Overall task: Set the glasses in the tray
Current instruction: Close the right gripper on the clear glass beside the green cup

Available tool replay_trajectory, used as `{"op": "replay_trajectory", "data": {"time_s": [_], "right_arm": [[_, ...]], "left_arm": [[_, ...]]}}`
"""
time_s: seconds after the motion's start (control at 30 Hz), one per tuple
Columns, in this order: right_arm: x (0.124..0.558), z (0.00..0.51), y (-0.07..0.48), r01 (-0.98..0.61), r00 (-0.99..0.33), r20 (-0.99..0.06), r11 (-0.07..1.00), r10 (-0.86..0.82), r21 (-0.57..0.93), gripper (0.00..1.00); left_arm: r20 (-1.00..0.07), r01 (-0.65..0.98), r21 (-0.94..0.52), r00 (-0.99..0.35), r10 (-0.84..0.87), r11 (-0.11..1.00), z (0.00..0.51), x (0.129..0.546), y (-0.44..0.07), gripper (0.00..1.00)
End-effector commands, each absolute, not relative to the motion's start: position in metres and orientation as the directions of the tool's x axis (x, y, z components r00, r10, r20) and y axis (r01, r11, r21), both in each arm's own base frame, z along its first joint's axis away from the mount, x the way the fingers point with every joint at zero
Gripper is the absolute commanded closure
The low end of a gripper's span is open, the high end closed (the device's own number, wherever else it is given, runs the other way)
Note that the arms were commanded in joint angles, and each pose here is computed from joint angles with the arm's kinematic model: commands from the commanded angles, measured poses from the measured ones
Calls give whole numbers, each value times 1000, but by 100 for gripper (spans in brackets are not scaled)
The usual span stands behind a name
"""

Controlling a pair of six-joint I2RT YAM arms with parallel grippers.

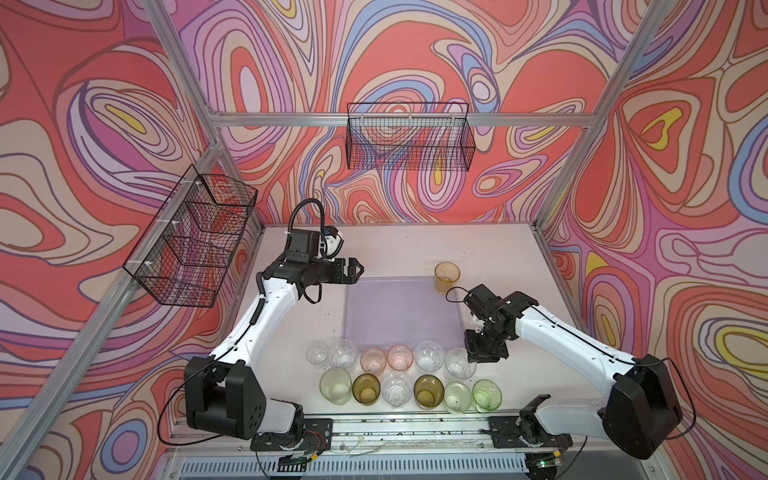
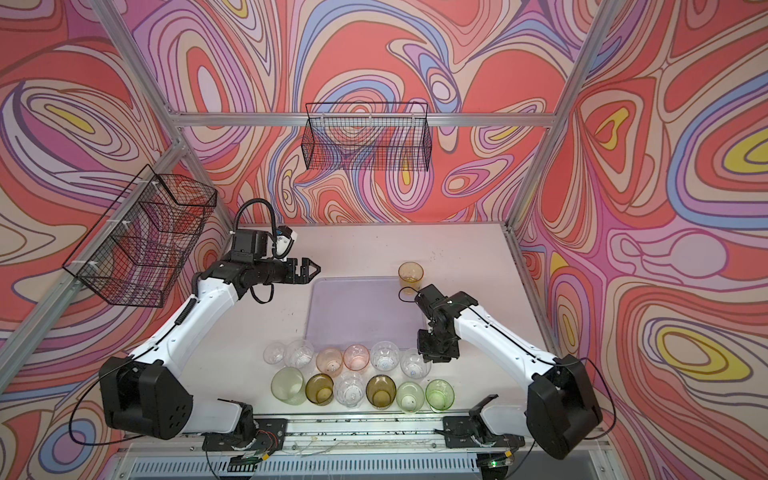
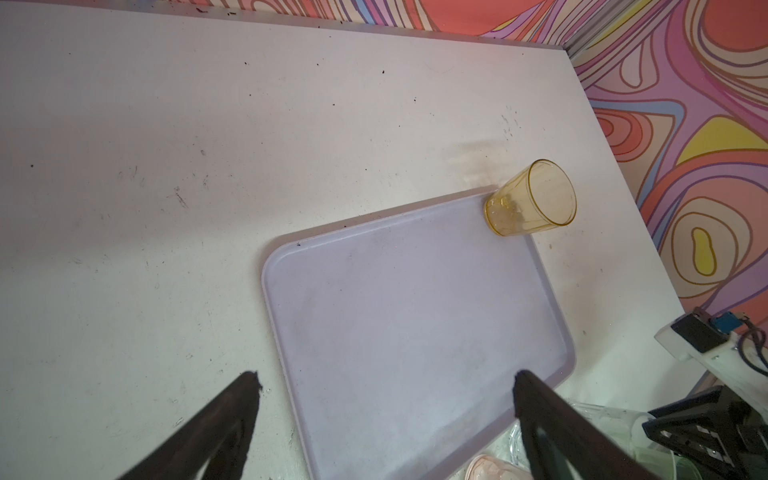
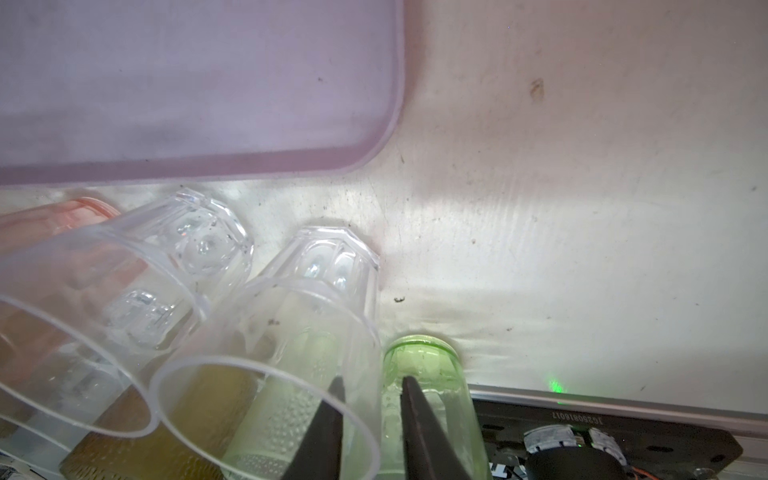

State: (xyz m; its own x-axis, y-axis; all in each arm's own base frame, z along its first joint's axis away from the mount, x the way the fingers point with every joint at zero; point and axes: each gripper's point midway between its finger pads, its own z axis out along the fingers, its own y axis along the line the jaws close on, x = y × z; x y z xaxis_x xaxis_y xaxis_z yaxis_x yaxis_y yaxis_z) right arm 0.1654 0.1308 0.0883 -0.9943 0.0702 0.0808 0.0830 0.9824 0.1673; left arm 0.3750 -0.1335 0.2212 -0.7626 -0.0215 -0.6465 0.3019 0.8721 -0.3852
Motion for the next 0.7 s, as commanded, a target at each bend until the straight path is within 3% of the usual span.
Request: {"op": "replay_trajectory", "data": {"time_s": [0.0,0.67], "right_arm": [[164,83,130,78,-994,83,985,65,155,76],[163,82,127,50,-996,85,989,38,138,87]], "left_arm": [[-653,316,-391,-757,-19,865,229,376,-136,2],[-644,311,-392,-764,-17,866,226,378,-136,2]]}}
